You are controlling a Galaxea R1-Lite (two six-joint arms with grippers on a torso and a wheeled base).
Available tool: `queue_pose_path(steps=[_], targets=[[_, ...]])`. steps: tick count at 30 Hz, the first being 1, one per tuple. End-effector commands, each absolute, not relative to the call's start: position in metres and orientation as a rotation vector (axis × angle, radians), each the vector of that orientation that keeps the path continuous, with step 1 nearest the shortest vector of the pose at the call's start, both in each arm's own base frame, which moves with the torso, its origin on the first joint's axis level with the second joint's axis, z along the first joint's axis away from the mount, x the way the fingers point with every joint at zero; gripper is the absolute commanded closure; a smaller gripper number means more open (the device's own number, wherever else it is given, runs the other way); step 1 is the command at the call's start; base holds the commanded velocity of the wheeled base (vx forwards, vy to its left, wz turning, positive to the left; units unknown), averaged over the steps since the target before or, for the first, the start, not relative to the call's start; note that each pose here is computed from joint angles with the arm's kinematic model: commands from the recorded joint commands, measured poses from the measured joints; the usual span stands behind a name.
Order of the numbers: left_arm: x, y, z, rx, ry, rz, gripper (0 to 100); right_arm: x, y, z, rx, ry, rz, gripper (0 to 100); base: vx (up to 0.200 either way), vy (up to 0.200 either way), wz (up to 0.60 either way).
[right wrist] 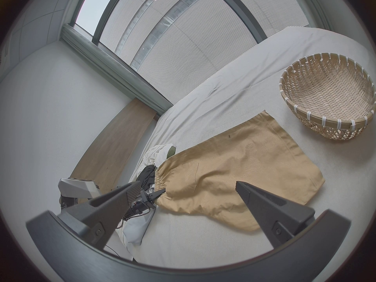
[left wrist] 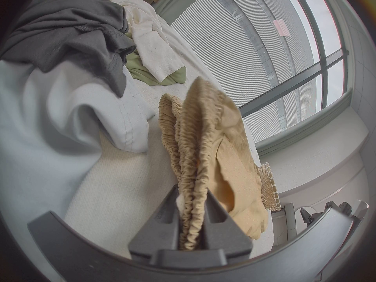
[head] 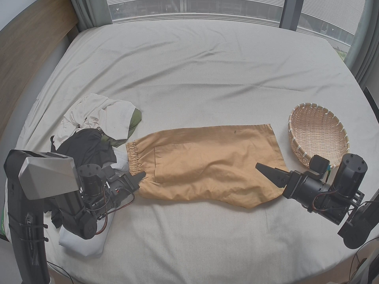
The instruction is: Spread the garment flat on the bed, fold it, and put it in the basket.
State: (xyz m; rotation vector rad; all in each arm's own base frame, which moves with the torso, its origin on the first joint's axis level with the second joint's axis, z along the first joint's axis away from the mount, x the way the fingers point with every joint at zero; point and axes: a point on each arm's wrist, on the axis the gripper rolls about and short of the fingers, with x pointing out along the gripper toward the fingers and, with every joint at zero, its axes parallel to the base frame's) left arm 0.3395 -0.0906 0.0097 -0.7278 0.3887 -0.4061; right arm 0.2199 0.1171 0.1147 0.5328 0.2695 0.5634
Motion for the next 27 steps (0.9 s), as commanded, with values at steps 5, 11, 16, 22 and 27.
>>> queue_pose_path(steps=[5,11,16,22,27], targets=[[0.287,-0.072,0.063,-0.723,0.346,-0.417,100,0.22,0.118,0.11,0.534,0.289,0.558,0,0.0,0.0,0.0],[0.268,-0.046,0.058,-0.705,0.385,-0.354,100,0.219,0.119,0.108,0.532,0.3,0.56,0,0.0,0.0,0.0],[0.264,-0.032,0.055,-0.701,0.388,-0.305,100,0.221,0.12,0.104,0.529,0.313,0.556,0,0.0,0.0,0.0],[0.265,-0.04,0.058,-0.665,0.381,-0.342,100,0.221,0.12,0.104,0.53,0.316,0.555,0,0.0,0.0,0.0],[0.264,-0.062,0.071,-0.65,0.348,-0.444,100,0.22,0.119,0.105,0.535,0.301,0.556,0,0.0,0.0,0.0]])
